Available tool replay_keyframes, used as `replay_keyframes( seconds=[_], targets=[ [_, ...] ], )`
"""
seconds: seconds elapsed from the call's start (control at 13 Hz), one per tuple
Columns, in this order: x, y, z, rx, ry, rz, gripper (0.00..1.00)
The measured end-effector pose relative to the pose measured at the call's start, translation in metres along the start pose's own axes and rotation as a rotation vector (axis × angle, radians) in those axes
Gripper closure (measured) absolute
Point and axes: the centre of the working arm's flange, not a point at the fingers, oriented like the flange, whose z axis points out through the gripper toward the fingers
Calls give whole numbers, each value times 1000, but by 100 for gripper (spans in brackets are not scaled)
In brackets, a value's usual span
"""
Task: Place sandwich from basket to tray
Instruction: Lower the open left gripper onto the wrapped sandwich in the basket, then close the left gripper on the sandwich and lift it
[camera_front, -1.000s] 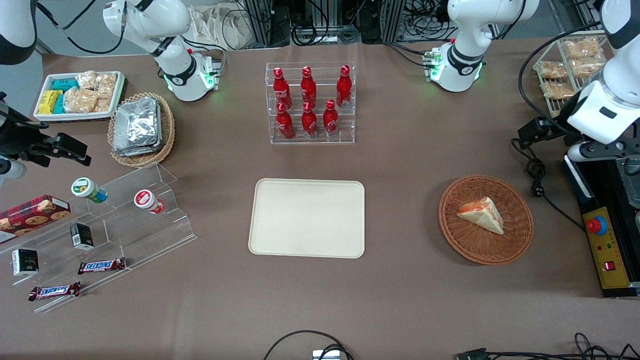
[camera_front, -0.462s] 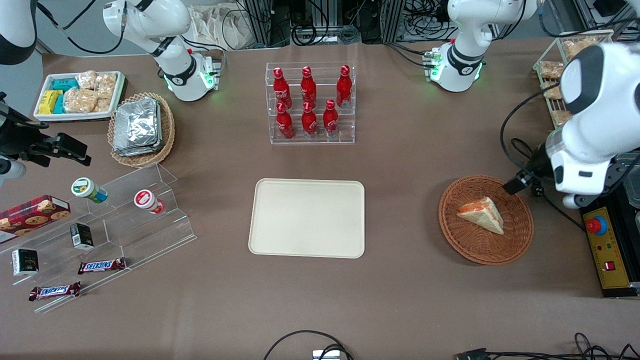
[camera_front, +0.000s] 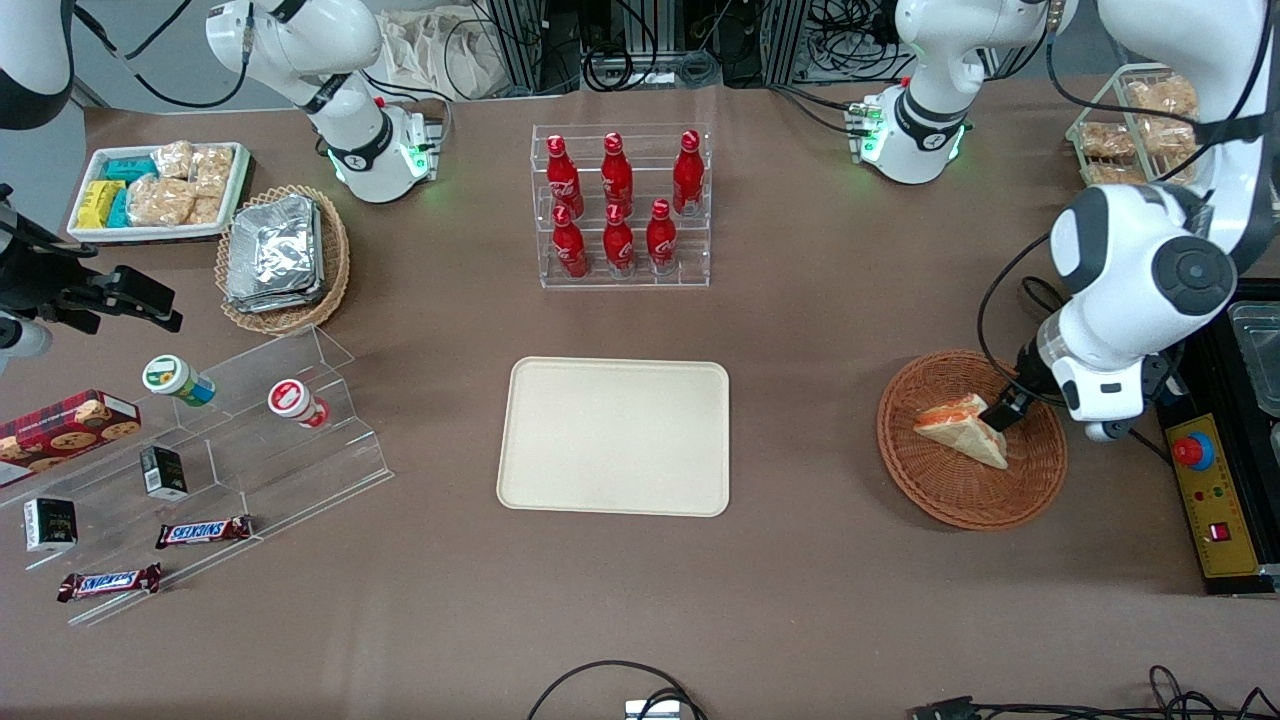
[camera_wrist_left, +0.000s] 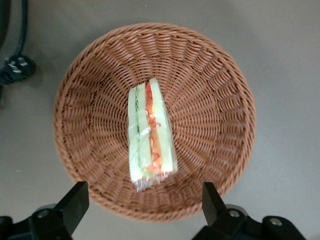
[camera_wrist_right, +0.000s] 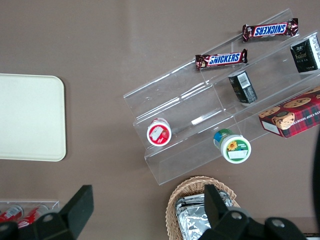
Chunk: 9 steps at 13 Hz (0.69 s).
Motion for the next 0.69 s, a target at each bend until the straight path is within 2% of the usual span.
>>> replay_keyframes(
  seconds=[0.31,0.54,0.69],
  targets=[
    [-4,-3,66,-25,9,-27,0],
    [-5,-1,90,-39,15,-33,0],
    [-5,0,96,-43,16,-35,5]
  ],
)
